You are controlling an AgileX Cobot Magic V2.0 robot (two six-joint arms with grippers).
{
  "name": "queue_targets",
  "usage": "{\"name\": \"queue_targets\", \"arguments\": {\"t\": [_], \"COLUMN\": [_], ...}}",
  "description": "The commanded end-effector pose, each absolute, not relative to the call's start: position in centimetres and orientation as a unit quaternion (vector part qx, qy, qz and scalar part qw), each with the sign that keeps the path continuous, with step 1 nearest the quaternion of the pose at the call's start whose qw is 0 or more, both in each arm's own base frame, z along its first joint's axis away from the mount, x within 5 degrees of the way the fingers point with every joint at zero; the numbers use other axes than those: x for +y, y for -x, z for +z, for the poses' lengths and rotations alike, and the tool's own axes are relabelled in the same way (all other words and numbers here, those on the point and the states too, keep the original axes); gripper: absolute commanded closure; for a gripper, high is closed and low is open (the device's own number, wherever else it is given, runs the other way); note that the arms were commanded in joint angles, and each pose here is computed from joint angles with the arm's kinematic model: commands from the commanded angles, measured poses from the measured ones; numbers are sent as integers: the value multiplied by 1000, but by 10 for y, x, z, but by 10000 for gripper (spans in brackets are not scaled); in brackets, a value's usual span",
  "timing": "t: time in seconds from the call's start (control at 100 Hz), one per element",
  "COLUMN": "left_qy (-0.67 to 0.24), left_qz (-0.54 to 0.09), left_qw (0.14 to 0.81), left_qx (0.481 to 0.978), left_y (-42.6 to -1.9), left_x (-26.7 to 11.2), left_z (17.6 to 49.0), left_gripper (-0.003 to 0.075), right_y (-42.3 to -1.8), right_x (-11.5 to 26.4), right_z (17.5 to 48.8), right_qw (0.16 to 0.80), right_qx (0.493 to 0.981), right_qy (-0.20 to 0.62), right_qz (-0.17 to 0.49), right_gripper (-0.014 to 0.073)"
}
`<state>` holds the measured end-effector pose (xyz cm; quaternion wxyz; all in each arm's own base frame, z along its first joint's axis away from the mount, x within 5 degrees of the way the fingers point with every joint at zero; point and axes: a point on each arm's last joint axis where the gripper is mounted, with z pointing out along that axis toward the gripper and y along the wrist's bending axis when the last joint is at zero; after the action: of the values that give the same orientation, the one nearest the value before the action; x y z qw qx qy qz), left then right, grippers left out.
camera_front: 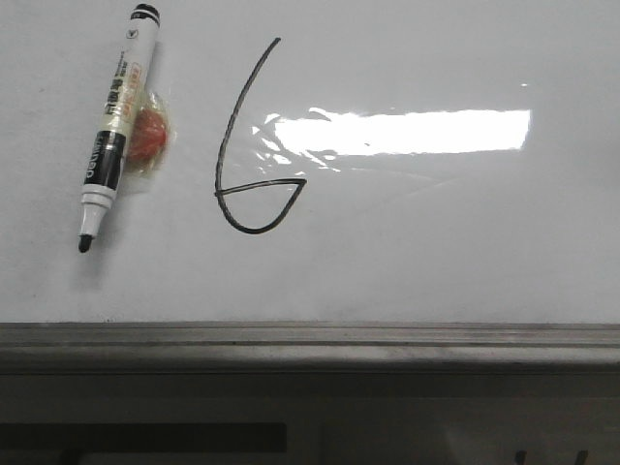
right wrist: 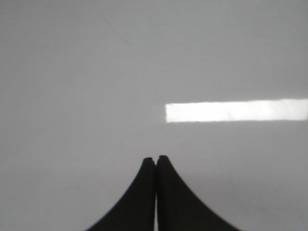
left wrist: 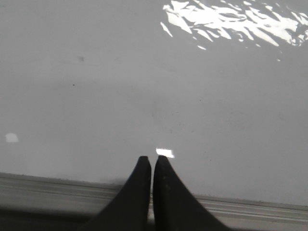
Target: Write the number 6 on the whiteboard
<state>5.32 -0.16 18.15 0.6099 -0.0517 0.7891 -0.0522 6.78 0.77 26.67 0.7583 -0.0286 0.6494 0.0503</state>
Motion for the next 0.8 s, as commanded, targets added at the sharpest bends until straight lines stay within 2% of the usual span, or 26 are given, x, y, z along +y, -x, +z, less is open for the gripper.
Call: {"name": "queue_targets", "arguments": {"t": [0.0,0.17,0.37,0.49,0.79], "left_qy": [51,51,51,51,52], "left_qz": [-48,-48,-48,-48,-50], "left_qw": [618,618,618,619,618], "left_qx": [783,783,783,782,783], "left_y": [-53,-53,-53,-53,-53], "left_x": [-1,-1,-1,-1,-1], "left_z": [171,171,171,171,171], "left_gripper": [739,739,739,739,739], "right_y": [-70,-73,-67,-60,-53], "right_x": [3,-4,-5,-7,-8], "right_z": [268,236,196,185,174], "right_qw": [776,745,700,661,621], "right_qx": [630,666,713,749,781], "right_qy": [1,-35,-48,-55,-61], "right_qz": [32,-4,-12,-20,-29], "right_gripper": [659,659,659,659,659]}}
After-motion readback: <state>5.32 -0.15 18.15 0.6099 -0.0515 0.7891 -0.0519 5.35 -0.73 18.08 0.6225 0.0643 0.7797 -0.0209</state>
